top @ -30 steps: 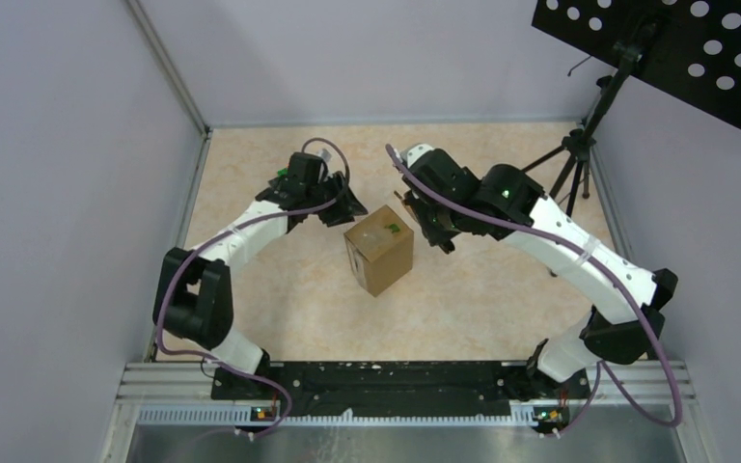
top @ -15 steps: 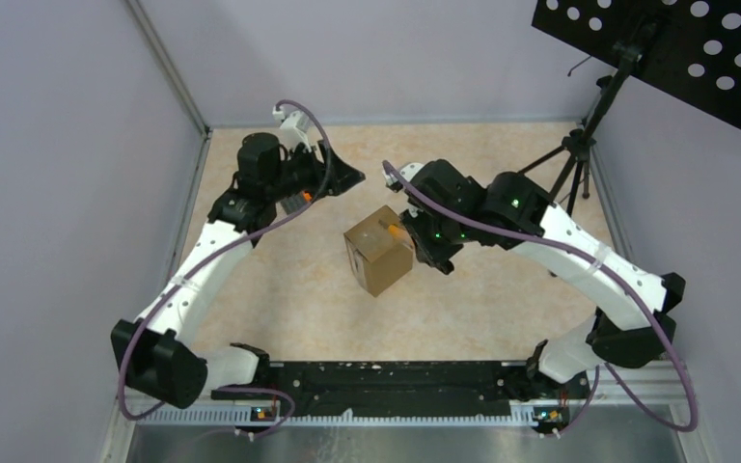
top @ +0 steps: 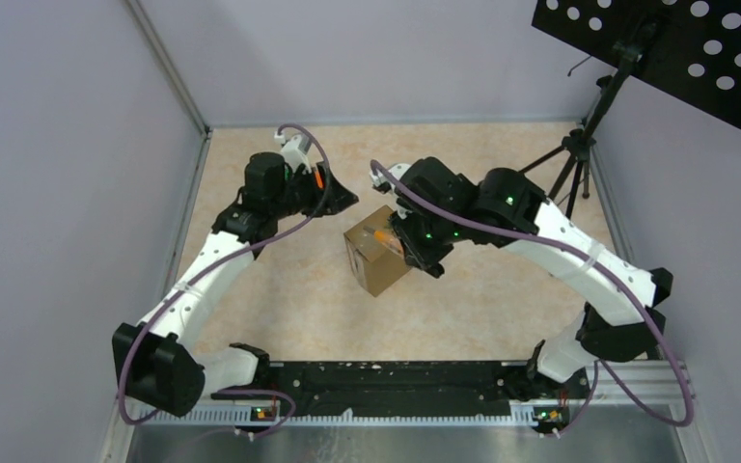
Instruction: Unpack the express box
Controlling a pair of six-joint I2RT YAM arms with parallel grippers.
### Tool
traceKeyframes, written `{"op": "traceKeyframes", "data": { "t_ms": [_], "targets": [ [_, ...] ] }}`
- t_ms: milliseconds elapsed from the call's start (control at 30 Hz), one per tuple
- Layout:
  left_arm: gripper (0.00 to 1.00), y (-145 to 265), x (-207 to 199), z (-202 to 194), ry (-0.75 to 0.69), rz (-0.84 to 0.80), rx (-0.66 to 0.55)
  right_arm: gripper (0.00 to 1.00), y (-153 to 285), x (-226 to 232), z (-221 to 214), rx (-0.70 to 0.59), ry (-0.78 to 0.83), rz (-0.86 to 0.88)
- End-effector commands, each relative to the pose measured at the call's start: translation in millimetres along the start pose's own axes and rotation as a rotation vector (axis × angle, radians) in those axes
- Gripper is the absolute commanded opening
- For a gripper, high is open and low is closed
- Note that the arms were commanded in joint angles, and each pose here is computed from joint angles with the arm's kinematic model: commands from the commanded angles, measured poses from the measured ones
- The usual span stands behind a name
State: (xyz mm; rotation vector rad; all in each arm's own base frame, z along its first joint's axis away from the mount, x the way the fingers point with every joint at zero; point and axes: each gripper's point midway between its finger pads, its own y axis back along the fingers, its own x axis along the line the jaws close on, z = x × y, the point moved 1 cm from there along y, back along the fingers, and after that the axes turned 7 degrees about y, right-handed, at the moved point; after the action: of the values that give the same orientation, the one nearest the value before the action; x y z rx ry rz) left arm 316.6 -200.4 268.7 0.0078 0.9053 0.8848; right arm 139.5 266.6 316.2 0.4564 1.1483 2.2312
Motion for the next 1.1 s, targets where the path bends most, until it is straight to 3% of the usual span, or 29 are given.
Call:
{"op": "traceKeyframes", "data": {
  "t_ms": [0,367,767,1067],
  "targets": [
    [0.63,-5.7,7.7,-14.1,0.018,-0.015,0.036,0.00,-7.0,1.0,14.2,0.003,0.006,-0.058],
    [0.62,-24.1,31.0,-67.2,0.215,0.000,0.208,0.00,-26.3,5.0,14.0,0.036,0.041,-0.094],
    [0.59,-20.6,18.4,-96.1,0.422,0.013,0.209,0.00,-27.9,4.2,-0.5,0.060,0.065,-0.078],
    [0.55,-16.9,12.5,-112.7,0.487,0.050,0.227,0.00,-21.6,7.8,-10.5,0.060,0.082,-0.042]
  ]
}}
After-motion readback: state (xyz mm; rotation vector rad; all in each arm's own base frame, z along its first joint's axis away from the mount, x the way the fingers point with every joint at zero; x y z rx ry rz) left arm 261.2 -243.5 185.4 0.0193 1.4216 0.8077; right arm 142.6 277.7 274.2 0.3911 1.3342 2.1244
